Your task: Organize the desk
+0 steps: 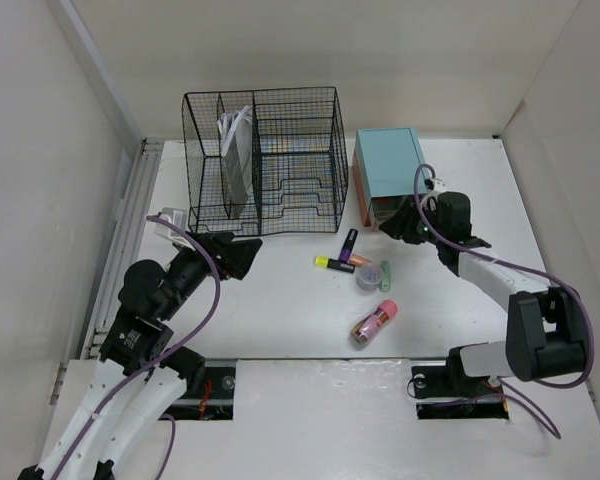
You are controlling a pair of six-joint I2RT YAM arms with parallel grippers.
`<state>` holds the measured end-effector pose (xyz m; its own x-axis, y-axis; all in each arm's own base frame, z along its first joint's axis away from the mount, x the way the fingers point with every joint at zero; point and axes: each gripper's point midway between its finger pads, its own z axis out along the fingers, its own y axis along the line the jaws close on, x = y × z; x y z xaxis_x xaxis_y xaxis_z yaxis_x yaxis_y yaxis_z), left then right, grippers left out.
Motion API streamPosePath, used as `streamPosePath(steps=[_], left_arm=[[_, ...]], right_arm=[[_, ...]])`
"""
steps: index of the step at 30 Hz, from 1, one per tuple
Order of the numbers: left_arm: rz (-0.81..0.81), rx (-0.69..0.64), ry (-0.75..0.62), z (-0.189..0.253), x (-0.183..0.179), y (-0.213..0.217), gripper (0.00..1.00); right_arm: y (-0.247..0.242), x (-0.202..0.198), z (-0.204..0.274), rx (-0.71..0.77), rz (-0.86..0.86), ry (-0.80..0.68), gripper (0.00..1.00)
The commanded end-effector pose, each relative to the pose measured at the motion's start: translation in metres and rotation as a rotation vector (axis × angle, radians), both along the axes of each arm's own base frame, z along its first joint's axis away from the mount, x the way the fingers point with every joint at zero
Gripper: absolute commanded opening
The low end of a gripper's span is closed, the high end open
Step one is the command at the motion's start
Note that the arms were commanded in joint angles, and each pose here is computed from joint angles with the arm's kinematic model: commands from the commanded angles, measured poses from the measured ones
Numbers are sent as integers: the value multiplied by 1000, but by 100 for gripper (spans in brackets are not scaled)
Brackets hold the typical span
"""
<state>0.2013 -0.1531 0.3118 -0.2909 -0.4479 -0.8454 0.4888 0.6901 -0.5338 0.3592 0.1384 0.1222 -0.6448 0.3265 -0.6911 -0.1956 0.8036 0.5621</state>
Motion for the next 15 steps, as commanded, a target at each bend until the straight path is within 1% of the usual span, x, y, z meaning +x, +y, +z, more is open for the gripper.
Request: streamPosePath(steps=[1, 5, 7, 8, 10, 12, 13, 15], left_arm=[[-5, -38, -55, 16, -3, 0, 86], [-5, -38, -55, 16, -3, 0, 86], [-14, -33, -47, 12, -1, -3, 86], [-14, -38, -57, 14, -1, -3, 86], [-23, -37, -57, 14, -2, -4, 86], [-23, -37, -57, 14, -2, -4, 86], [-23, -37, -57, 14, -2, -4, 86], [-23, -37, -57, 14, -2, -4, 86]], right_arm=[[5, -22, 1, -29, 115, 2, 29], [2, -30, 11, -40, 153, -15, 29], [3, -31, 17, -40, 166, -40, 34], [1, -31, 18, -34, 166, -39, 49], [4, -33, 19, -29, 188, -45, 62], [8, -37, 24, -12, 214, -55, 78], [9, -38, 25, -10, 230, -61, 82], [17, -50, 31, 16, 296, -64, 86]])
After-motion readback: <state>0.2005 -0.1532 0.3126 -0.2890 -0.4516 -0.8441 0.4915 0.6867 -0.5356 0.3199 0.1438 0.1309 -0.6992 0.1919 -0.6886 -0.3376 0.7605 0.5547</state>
